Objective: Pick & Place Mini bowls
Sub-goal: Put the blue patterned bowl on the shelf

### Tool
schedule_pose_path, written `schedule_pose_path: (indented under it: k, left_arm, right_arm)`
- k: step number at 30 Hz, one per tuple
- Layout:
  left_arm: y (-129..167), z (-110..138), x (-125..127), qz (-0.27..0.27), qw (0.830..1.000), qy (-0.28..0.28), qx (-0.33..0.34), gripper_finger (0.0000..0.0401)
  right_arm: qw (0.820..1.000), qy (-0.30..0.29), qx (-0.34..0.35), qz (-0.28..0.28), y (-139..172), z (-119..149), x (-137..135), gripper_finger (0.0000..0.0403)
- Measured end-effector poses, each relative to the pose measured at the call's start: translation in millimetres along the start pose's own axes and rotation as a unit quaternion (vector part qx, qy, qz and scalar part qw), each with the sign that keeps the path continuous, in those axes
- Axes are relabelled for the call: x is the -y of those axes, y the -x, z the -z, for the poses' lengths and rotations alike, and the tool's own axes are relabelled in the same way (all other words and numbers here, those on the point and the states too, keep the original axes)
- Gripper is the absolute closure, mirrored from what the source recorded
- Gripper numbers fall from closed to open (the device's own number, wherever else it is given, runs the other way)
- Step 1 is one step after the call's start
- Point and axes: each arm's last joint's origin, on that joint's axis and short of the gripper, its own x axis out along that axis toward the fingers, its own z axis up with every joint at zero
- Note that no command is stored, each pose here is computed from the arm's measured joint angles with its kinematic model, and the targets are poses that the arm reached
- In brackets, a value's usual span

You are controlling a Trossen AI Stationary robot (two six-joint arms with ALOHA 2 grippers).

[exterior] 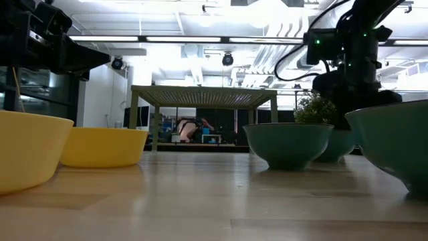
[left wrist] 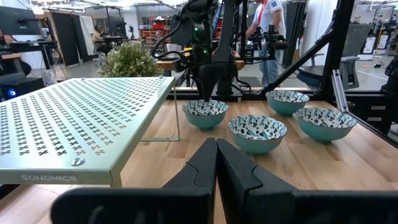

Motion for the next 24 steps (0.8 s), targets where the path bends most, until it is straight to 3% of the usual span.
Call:
schedule_pose_path:
  k: [14,24]
  left_arm:
    - [0,0,0,0.0,1.0,0.0,0.0,0.0394]
    - [0,0,0,0.0,1.0,0.0,0.0,0.0394]
  right_arm:
    - [1.0,-0.002,-0.005,0.0,-13,-3,-2,0.0269]
    - [1.0,0.016,-0.006,-0.001,-13,-3,-2,0.0361]
